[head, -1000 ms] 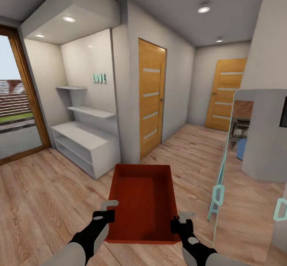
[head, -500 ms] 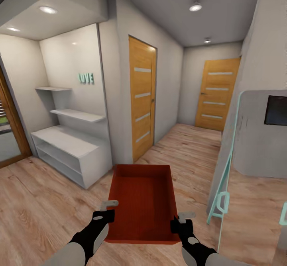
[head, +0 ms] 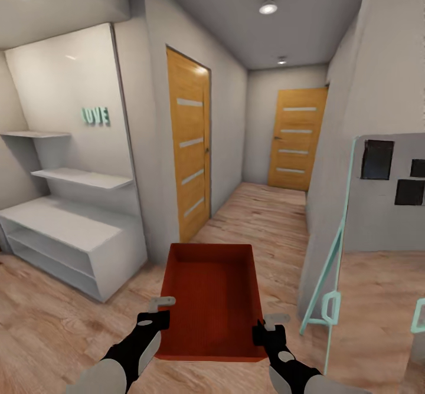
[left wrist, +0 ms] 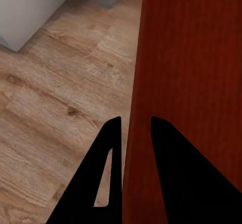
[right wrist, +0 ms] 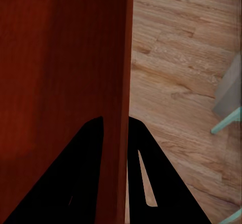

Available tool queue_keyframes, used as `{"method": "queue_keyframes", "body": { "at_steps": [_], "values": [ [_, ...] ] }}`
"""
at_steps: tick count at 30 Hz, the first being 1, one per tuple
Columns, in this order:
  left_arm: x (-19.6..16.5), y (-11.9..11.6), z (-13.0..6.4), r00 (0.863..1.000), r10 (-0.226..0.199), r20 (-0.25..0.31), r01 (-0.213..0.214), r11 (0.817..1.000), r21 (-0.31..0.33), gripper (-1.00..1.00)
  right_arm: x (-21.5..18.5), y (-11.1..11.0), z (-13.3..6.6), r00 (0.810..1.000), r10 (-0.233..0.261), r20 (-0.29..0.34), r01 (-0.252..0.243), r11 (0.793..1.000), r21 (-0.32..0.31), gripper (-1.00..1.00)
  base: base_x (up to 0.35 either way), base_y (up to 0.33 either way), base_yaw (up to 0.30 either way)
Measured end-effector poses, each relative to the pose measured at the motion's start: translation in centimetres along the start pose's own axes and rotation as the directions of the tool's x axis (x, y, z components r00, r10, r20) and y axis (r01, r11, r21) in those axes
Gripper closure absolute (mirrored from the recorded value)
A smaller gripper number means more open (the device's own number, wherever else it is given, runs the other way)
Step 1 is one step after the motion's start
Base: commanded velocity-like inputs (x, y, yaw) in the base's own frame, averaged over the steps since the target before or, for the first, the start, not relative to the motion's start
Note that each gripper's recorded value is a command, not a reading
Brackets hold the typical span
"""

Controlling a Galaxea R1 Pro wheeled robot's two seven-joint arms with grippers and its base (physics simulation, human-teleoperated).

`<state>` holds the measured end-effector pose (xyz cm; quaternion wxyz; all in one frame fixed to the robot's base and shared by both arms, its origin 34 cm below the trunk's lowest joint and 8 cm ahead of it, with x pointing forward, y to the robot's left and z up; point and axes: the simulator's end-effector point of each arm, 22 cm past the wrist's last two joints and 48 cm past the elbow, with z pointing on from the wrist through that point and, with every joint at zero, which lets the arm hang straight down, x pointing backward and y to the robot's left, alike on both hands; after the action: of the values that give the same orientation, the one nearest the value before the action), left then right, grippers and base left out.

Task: Move the two storage containers from the living room to the garage. In the garage, place one container on the floor and stack the other container on top of it (either order is fine).

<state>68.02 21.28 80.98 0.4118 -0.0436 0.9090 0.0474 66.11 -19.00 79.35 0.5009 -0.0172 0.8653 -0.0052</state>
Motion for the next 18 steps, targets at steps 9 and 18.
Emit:
{"method": "queue_keyframes", "body": {
  "at_steps": [9, 18],
  "values": [
    [0.01, -0.03, -0.01, 1.000, 0.000, 0.000, 0.000, 1.000, 0.000, 1.00, 0.00, -0.03, 0.00, 1.000, 0.000, 0.000, 0.000, 1.000, -0.001, 1.00, 0.300, 0.219, -0.262],
    [0.00, -0.03, -0.01, 1.000, 0.000, 0.000, 0.000, 1.000, 0.000, 1.00, 0.00, -0.04, 0.01, 1.000, -0.001, 0.000, 0.001, 1.000, -0.001, 1.00, 0.300, 0.219, -0.262]
  ]
}}
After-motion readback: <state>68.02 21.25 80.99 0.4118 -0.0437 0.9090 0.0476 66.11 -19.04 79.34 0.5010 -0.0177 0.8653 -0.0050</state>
